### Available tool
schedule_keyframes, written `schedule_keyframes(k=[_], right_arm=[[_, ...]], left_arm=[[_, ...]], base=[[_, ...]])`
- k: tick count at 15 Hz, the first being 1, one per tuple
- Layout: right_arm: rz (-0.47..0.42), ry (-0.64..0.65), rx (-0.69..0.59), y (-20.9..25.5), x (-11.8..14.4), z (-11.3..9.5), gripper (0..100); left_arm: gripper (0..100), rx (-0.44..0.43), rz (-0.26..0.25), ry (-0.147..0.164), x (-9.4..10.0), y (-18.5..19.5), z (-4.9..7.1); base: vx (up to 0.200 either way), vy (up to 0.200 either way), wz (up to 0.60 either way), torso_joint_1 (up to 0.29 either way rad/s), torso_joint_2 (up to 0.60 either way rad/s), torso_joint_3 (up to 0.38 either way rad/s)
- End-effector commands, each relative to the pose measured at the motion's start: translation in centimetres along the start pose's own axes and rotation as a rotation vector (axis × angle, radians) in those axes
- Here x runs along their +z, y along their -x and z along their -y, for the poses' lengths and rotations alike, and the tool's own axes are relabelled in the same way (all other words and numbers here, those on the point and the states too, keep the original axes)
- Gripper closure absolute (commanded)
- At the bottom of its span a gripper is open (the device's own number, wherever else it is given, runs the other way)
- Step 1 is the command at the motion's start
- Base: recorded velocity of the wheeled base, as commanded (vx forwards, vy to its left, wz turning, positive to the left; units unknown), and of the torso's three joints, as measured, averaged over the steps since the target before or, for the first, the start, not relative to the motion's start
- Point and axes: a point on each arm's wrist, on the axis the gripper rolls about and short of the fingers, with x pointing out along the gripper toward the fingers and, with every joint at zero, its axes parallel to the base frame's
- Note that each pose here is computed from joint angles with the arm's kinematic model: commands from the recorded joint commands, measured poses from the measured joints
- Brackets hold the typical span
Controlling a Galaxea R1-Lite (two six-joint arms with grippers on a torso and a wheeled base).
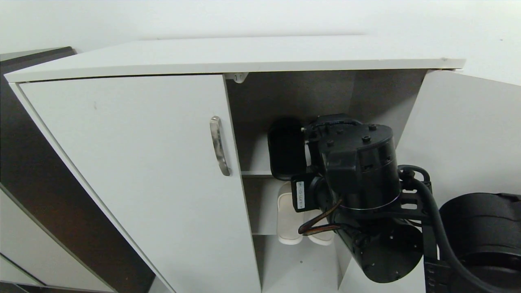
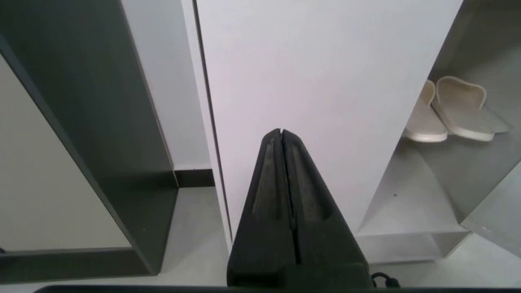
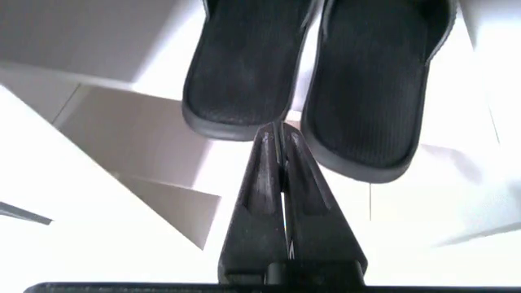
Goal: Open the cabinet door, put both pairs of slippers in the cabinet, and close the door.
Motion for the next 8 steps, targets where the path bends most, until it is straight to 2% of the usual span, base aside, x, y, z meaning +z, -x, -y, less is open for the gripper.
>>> schedule_keyframes(k=[1,8], right_arm=[[-0.003,0.003,0.001,0.02,-0.16,-0.05,100],[-0.003,0.005,0.003,0.05,-0.23,-0.07,100]], left_arm=[[100,0.001,0.000,0.000,0.00,0.00,0.00],[100,0.001,0.000,-0.001,0.00,0.00,0.00]], base=[[0.000,0.000,0.00,0.000,0.00,0.000],[0.000,0.000,0.00,0.000,0.00,0.000]])
